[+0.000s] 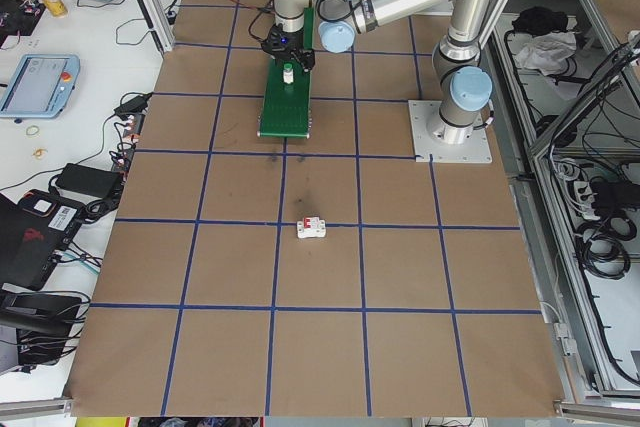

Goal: Move button from left to right

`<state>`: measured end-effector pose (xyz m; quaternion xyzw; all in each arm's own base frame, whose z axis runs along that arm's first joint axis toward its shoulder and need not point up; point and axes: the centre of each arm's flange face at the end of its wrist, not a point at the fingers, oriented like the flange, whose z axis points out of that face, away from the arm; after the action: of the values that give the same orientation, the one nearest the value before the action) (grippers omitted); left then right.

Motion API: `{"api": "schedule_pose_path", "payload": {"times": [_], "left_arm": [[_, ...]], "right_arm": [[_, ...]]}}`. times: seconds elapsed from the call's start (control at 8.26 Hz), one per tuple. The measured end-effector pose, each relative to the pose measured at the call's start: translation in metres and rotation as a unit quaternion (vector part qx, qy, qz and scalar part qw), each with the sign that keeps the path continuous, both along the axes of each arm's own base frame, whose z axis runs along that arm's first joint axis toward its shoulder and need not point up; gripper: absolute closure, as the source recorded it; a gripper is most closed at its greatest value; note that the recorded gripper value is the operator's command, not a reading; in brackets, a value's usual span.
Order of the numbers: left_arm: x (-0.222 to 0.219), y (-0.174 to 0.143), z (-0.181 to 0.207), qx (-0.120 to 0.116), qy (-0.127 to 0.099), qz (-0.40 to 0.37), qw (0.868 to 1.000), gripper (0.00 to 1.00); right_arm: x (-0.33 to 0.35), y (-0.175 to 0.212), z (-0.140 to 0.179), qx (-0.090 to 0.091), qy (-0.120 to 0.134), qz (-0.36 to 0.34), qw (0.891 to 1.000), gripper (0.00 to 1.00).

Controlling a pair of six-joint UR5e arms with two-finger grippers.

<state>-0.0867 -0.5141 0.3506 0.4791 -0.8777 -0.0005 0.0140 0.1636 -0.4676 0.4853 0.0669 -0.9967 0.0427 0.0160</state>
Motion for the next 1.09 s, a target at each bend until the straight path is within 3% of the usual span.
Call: {"api": "schedule_pose_path", "payload": {"times": [0.24,0.61,0.85,0.97,1.09], "left_arm": [[-0.004,0.028,0.029,0.030,0.007,-0.165,0.986,0.00],[-0.007,0.041,0.106,-0.029,-0.009,-0.377,0.926,0.00],[-0.009,0.043,0.135,-0.057,-0.024,-0.446,0.893,0.00],[-0.012,0.044,0.150,-0.063,-0.032,-0.468,0.881,0.00],[-0.014,0.047,0.162,-0.049,-0.031,-0.504,0.862,0.00]], "right_arm": [[0.003,-0.032,-0.043,0.012,-0.003,0.001,1.000,0.00],[0.007,-0.076,-0.134,0.015,-0.008,-0.001,1.000,0.00],[0.008,-0.087,-0.162,0.023,-0.007,-0.003,1.000,0.00],[0.008,-0.089,-0.167,0.026,-0.008,-0.005,1.000,0.00],[0.010,-0.089,-0.169,0.026,-0.014,-0.007,1.000,0.00]]}}
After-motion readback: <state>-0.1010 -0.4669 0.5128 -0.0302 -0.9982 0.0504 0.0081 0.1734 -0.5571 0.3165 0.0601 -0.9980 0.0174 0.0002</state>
